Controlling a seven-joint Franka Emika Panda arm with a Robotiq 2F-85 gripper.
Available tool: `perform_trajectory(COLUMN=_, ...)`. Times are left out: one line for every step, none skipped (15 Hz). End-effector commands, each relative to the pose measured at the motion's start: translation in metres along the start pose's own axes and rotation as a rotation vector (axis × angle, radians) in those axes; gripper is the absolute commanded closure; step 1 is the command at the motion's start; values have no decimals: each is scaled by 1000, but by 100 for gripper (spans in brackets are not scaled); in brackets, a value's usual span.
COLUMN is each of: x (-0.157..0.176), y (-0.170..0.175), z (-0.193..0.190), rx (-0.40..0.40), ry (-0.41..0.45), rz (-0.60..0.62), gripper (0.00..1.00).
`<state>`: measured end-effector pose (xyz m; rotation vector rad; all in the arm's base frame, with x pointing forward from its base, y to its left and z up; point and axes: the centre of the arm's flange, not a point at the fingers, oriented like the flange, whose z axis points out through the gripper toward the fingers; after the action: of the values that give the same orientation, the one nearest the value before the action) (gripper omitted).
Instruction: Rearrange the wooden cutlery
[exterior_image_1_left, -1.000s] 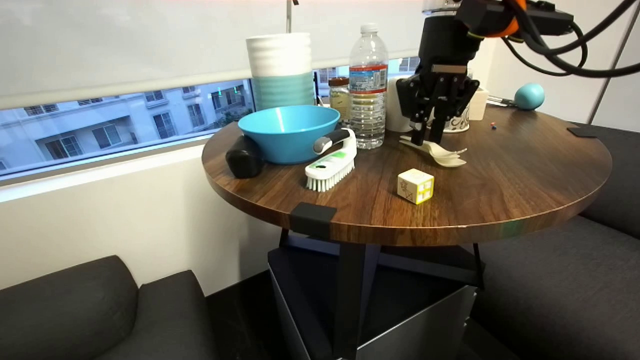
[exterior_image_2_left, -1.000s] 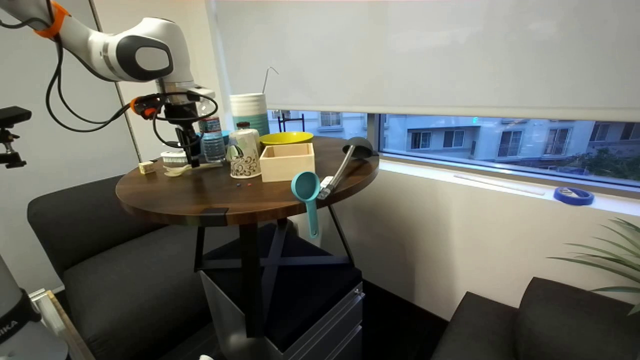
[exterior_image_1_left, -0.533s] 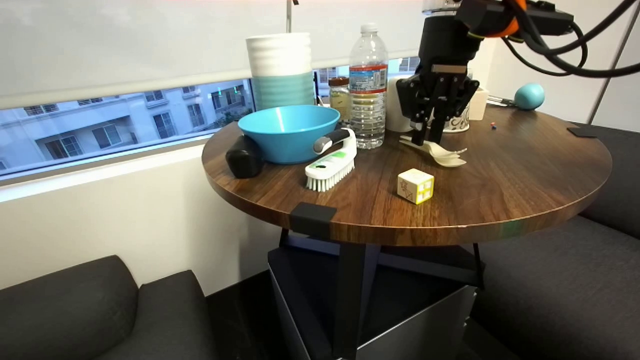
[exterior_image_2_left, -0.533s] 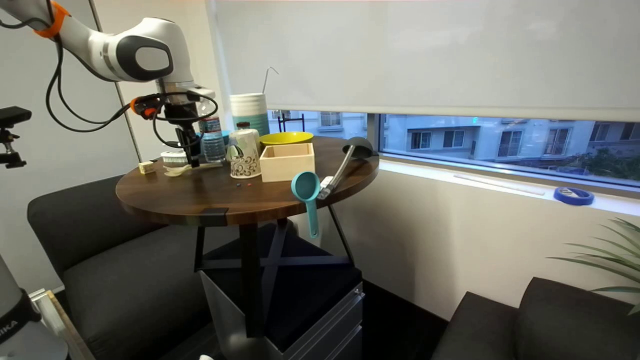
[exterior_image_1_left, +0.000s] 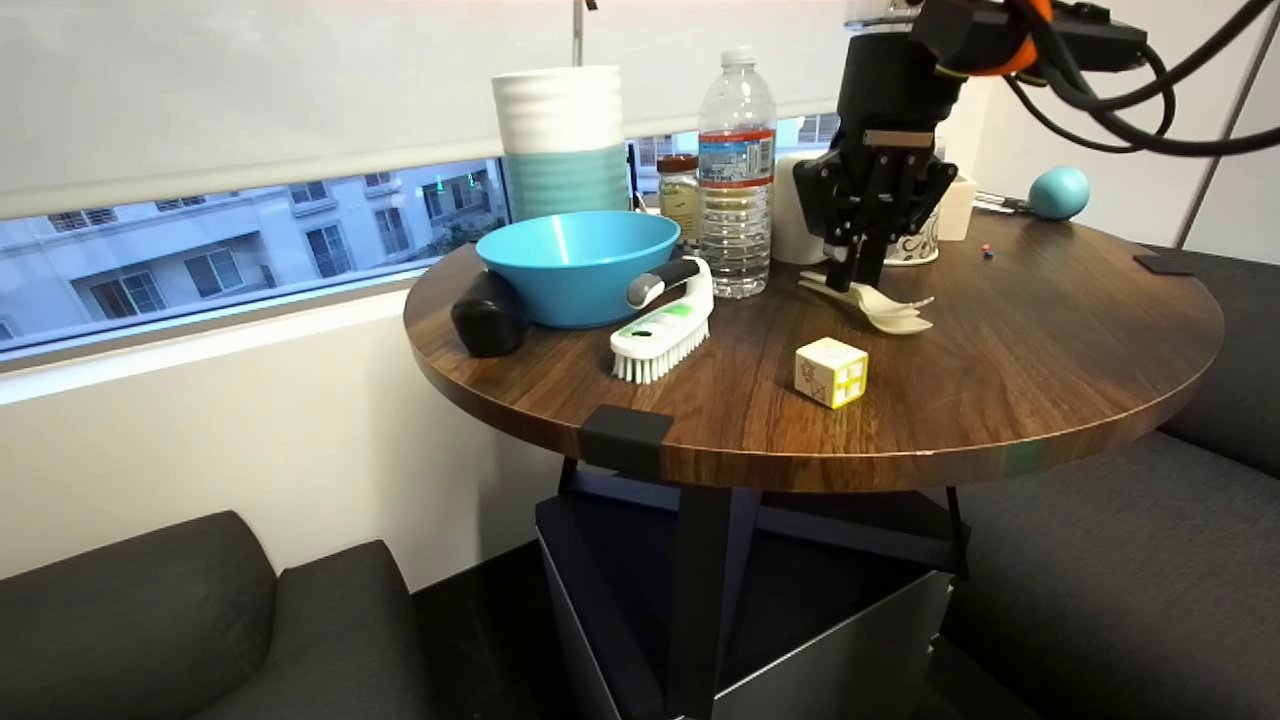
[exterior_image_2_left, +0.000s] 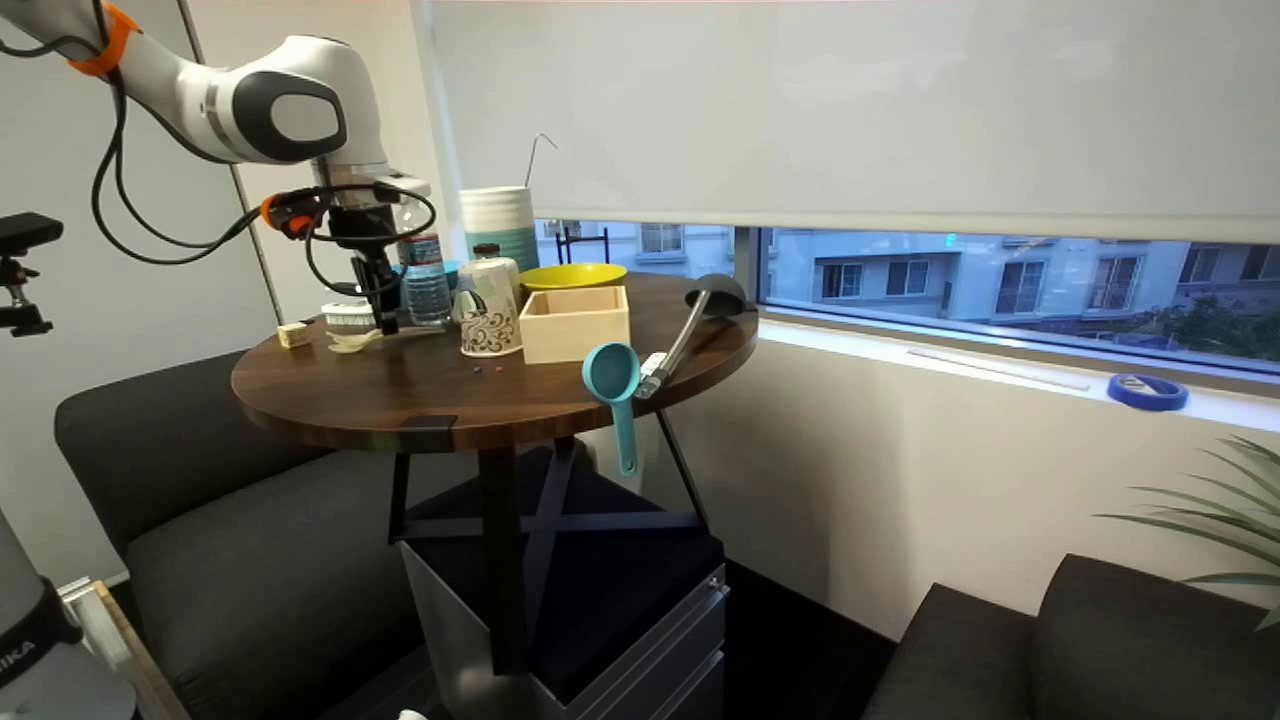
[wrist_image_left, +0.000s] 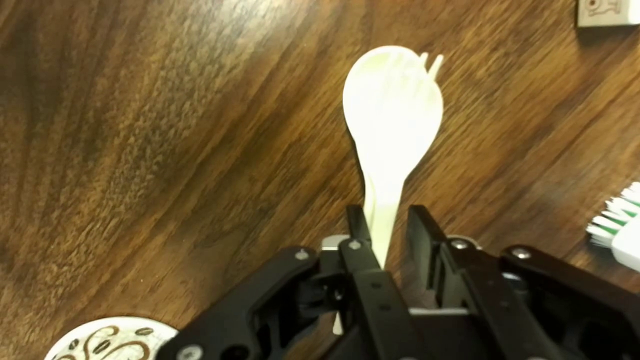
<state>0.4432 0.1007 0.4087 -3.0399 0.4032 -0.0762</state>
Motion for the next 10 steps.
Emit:
perform_trajectory(x=0, y=-1, z=1, rx=-18, ry=6, rz=11, gripper=72)
perform_trajectory(x=0, y=0, z=1, rx=-18, ry=6, rz=11, gripper=72)
perform_trajectory(x=0, y=0, z=1, rx=-19, ry=7, rz=10, gripper=73)
perform_trajectory(x=0, y=0, z=1, rx=-19, ry=7, rz=11, gripper=73)
perform_trajectory(x=0, y=0, z=1, rx=-19, ry=6, rz=11, gripper=75)
perform_trajectory(x=1, y=0, z=1, rx=-20, ry=7, rz=12, gripper=75)
perform_trajectory(x=1, y=0, z=0, rx=-20, ry=7, rz=12, gripper=78)
perform_trajectory(x=1, y=1, z=0, rx=-20, ry=8, rz=13, gripper=78)
perform_trajectory(x=1, y=1, z=0, rx=-21, ry=8, rz=14, gripper=79)
perform_trajectory(x=1, y=1, z=0, rx=-20, ry=9, rz=14, gripper=82)
